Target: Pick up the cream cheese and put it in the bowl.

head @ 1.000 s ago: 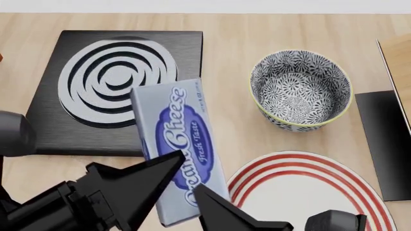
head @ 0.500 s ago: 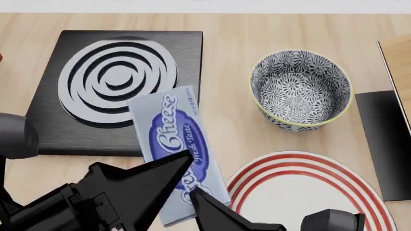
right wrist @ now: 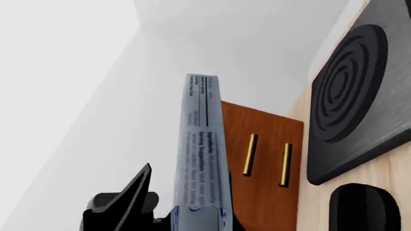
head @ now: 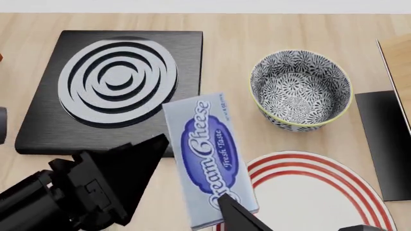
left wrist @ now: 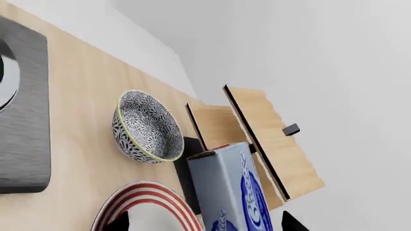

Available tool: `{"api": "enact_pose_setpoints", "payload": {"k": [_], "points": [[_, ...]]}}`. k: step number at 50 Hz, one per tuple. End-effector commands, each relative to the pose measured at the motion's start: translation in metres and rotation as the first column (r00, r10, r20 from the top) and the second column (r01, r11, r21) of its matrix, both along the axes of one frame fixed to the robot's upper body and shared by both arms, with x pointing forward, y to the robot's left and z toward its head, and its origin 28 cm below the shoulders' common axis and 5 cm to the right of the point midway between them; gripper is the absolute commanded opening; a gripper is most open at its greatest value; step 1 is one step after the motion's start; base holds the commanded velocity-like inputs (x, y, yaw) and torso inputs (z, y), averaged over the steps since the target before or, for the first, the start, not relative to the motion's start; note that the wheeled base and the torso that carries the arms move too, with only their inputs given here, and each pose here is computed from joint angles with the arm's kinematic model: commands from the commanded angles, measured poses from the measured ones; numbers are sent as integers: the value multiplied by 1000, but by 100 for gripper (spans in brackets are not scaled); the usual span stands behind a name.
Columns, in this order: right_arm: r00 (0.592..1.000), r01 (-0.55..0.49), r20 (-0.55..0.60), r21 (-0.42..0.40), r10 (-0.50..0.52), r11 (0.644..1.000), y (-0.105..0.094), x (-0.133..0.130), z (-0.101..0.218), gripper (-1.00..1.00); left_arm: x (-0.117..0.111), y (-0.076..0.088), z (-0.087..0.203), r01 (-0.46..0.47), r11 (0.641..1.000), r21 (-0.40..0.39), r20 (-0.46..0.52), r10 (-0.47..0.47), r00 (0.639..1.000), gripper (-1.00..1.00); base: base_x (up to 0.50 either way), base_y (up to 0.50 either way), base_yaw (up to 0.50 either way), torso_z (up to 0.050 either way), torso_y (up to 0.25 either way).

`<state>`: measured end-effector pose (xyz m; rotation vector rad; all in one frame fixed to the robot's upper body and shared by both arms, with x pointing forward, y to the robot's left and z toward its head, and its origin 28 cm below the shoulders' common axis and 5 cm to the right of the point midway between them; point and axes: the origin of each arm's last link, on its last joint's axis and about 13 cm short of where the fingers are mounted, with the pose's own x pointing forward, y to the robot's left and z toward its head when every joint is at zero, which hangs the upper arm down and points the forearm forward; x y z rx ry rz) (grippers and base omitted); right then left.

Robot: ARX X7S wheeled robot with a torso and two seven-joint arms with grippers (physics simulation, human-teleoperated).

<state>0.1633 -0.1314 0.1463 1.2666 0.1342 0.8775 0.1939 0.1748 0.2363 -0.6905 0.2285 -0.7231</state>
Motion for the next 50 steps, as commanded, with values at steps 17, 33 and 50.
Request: {"api": "enact_pose_setpoints", "payload": {"k": [17,33,50], "points": [[973,210,115,-97,-198,973,-11,-22,11,-100,-10,-2,-13,-600,705,378,528,367,765,100,0,0,0,0,0],[715,699,427,-434,-553,569,-3,-34,9,-100,7,-3,-67,-928,359,102,859,439,264,100,0,0,0,0,1],[421,873,688,-484,-592,59,4,-31,12,-100,58,9,-110,-913,386,130,811,488,321,100,0,0,0,1,1]]}}
